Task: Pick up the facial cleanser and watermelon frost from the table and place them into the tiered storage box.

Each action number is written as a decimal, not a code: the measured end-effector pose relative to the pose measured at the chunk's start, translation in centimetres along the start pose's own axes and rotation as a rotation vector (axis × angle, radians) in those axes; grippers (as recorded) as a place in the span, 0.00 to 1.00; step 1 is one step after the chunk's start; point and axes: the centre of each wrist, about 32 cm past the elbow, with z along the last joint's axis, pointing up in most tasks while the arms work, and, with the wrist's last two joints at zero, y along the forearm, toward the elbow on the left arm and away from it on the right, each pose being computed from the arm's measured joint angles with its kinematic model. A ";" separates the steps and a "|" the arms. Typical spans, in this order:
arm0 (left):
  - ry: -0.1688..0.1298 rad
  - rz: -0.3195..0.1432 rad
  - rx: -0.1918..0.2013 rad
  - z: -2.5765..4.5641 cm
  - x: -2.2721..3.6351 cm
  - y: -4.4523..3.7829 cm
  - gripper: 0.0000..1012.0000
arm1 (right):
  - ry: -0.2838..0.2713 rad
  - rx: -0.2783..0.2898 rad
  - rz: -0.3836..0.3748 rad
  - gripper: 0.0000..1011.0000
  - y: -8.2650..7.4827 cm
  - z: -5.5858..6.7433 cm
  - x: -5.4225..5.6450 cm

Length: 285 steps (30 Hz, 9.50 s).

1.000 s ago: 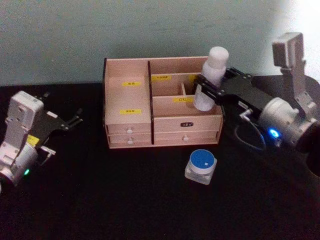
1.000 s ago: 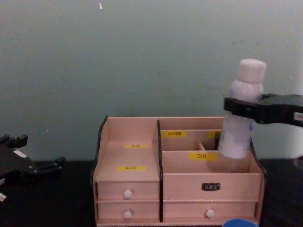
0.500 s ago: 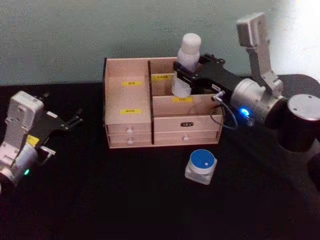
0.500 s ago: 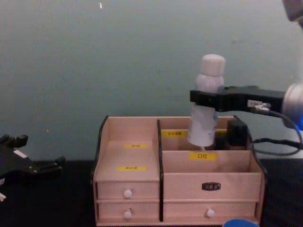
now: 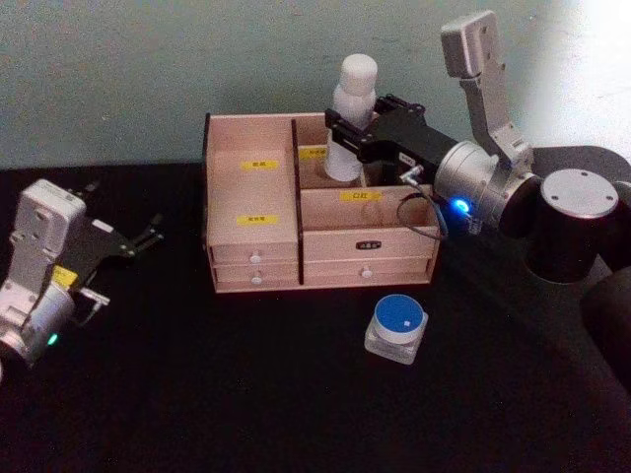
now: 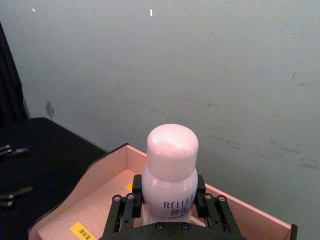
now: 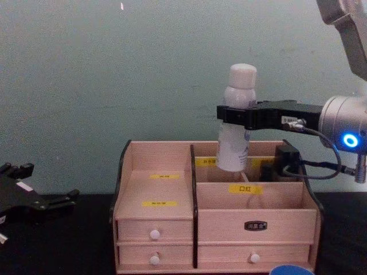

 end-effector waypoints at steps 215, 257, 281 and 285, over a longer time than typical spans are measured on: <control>0.000 0.000 0.000 0.00 0.00 0.00 0.99 | -0.022 0.111 -0.349 0.99 -3.6 0.1 2.0; 0.000 0.000 0.000 0.00 0.00 0.00 0.99 | -0.049 -0.137 -0.069 0.99 -13.4 -5.2 0.8; 0.000 0.000 0.000 0.00 0.00 0.00 0.99 | -0.083 -0.346 0.182 0.99 -14.8 -6.7 1.8; 0.000 0.000 0.000 0.00 0.00 0.00 0.99 | -0.089 -0.355 0.200 0.99 -14.5 -7.0 1.8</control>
